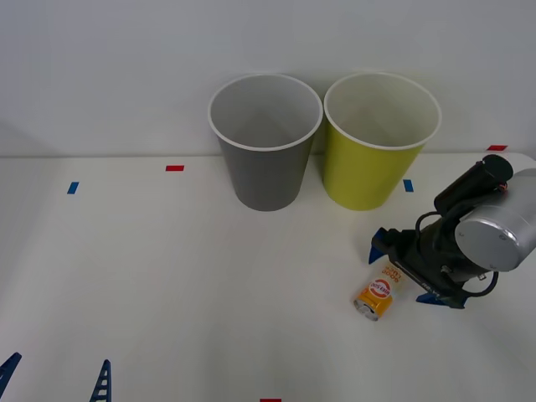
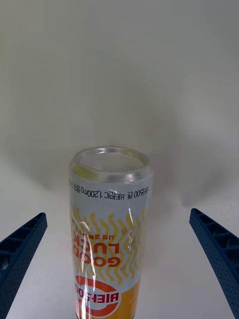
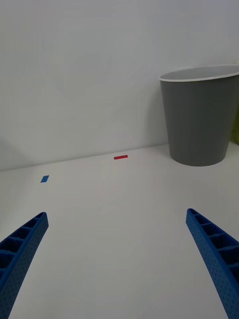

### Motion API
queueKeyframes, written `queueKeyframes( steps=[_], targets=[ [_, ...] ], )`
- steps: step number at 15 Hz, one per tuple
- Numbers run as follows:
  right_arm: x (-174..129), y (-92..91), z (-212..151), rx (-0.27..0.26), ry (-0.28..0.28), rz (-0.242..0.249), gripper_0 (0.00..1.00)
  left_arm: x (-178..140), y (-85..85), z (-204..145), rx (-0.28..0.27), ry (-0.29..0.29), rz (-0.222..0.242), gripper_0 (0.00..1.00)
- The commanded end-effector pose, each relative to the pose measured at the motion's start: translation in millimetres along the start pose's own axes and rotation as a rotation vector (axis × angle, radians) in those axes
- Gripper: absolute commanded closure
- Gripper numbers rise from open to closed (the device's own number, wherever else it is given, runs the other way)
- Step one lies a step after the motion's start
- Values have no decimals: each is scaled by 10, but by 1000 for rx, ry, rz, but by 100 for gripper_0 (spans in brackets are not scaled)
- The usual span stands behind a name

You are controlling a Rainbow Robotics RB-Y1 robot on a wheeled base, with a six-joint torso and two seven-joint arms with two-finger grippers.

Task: Put cans in the gray bin and PET bottles in the light green bin.

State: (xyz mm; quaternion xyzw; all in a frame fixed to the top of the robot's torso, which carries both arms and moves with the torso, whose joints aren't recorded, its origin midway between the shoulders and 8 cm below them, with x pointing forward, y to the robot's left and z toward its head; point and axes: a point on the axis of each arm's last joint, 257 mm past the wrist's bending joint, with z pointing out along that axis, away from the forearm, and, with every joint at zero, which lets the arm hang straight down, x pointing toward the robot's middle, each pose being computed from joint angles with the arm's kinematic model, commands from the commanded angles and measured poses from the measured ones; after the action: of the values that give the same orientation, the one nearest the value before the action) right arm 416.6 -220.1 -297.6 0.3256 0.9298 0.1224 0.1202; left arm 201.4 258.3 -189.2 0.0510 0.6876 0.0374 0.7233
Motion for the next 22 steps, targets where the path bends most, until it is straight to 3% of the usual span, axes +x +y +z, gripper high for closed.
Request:
queueKeyframes(
  steps=[1, 9, 15, 20, 21, 22],
  targets=[
    [-48, 63, 46, 3, 12, 9, 0, 0, 0, 0, 0, 0, 0, 5],
    [-139, 31, 229, 29, 20, 25, 0, 0, 0, 0, 0, 0, 0, 5],
    [-89, -15, 282, 47, 23, 5, 0, 0, 0, 0, 0, 0, 0, 5],
    [-44, -14, 291, 50, 25, -41, 0, 0, 0, 0, 0, 0, 0, 5],
    [-60, -14, 289, 51, 18, -50, 33, 0, 0, 0, 0, 0, 0, 5],
    [-65, -11, 291, 51, 15, -52, 83, 0, 0, 0, 0, 0, 0, 5]
  ],
)
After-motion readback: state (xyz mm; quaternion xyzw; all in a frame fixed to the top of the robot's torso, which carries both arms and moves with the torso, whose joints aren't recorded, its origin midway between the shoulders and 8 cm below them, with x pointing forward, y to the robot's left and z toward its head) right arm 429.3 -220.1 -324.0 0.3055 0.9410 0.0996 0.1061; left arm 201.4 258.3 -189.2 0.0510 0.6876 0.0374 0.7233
